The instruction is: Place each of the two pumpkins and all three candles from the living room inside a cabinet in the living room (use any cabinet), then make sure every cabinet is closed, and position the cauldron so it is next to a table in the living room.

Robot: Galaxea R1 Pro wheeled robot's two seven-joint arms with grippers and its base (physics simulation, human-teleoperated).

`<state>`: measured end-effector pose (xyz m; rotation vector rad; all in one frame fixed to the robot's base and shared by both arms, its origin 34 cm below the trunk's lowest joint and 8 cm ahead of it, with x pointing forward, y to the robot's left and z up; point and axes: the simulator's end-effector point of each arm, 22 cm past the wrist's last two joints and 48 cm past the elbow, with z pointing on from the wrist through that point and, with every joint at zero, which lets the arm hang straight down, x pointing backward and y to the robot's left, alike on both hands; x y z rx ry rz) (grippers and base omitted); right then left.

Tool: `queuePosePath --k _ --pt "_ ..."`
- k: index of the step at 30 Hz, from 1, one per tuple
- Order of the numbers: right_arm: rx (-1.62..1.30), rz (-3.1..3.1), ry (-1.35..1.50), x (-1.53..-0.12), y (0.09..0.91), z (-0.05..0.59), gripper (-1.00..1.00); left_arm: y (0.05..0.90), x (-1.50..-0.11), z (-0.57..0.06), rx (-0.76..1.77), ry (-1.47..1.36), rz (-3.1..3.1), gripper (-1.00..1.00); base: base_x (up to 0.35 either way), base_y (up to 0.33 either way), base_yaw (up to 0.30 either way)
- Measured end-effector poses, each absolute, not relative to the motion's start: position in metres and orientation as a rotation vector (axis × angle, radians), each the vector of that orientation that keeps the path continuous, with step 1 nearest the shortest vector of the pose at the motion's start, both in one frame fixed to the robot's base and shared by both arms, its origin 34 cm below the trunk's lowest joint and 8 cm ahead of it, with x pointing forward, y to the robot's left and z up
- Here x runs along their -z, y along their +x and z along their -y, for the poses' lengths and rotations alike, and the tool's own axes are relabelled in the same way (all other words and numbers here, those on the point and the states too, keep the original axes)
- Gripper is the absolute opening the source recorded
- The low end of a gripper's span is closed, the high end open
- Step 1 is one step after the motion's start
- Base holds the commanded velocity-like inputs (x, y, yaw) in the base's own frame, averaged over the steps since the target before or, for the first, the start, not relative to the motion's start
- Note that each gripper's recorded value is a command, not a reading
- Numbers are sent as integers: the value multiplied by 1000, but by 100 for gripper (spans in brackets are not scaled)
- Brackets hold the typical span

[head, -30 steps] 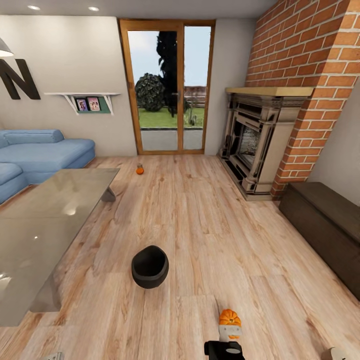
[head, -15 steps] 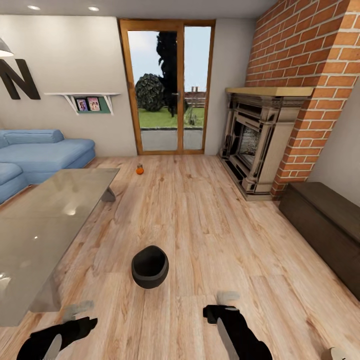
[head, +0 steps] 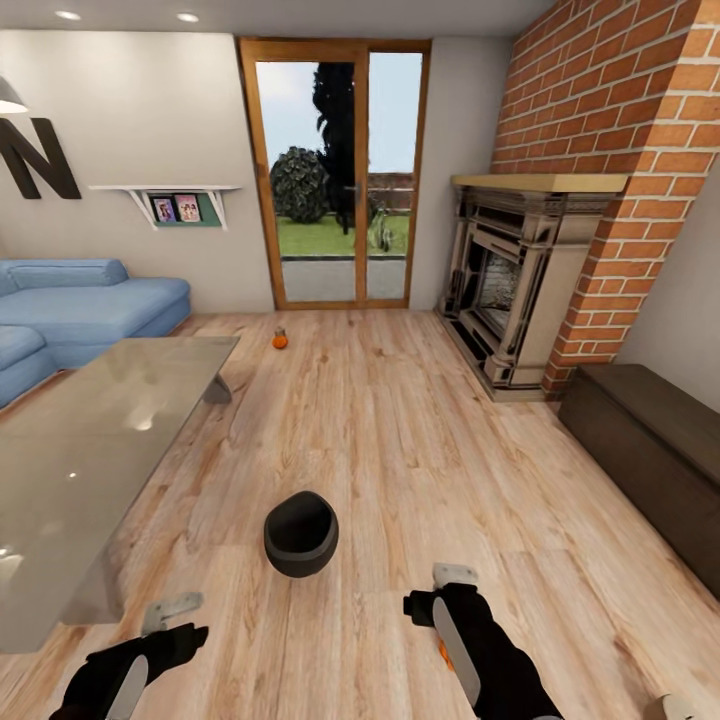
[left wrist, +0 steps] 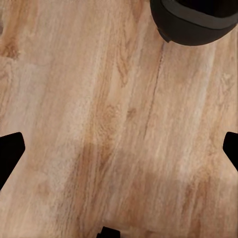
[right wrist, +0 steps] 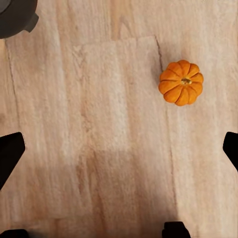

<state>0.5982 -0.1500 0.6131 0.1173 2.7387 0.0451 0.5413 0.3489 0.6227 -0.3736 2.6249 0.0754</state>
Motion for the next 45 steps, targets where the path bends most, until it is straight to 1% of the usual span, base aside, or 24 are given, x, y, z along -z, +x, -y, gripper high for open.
queuePosePath --k 8,17,30,36,45 --pt "-46 -2735 111 -613 599 148 100 542 -623 -349 -76 -373 -2623 100 32 229 0" --pt "-46 -2732 110 -613 599 148 100 543 -623 -347 -72 -371 -2621 100 27 72 0" --pt "-46 -2704 103 -615 604 145 100 542 -623 -347 -74 -371 -2623 100 234 166 0" --pt "-46 -2703 103 -616 604 145 100 542 -623 -346 -73 -368 -2621 100 228 -89 0" --pt "-49 -2703 102 -616 604 145 100 543 -622 -335 -59 -326 -2629 100 46 -11 0"
